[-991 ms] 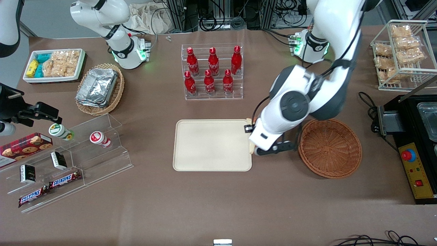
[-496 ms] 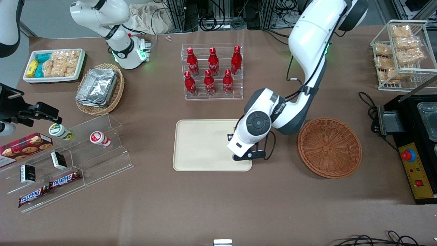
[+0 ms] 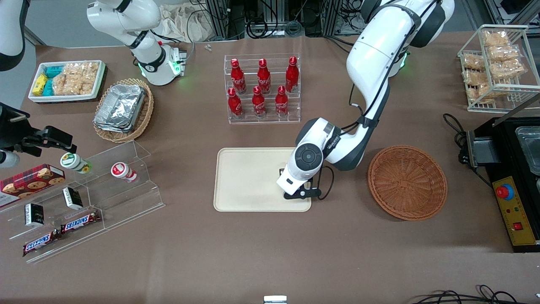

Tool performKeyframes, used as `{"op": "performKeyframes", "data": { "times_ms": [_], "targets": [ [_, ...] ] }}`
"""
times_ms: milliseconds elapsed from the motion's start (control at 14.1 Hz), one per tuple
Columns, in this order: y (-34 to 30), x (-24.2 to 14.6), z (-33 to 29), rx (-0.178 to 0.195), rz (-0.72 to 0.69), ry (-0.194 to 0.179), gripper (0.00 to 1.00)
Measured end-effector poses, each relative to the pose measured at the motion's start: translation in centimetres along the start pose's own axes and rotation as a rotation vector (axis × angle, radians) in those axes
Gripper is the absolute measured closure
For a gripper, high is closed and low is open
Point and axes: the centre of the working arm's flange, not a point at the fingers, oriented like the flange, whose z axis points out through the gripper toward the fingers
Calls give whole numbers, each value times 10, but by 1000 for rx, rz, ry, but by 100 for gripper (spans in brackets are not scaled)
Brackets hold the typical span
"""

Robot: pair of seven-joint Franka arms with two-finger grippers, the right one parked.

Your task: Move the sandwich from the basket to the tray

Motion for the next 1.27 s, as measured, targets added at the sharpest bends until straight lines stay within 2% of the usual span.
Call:
{"op": "performKeyframes", "data": {
  "times_ms": [354, 566, 850, 1062, 1274],
  "targets": [
    [-1, 1, 0, 2, -2, 1, 32],
    [-5, 0, -27, 14, -5, -10, 1],
    [-35, -4, -131, 40, -38, 12, 0],
    [-75, -5, -214, 17, -83, 55, 0],
    [-124, -1, -263, 6, -142, 57, 0]
  ]
}}
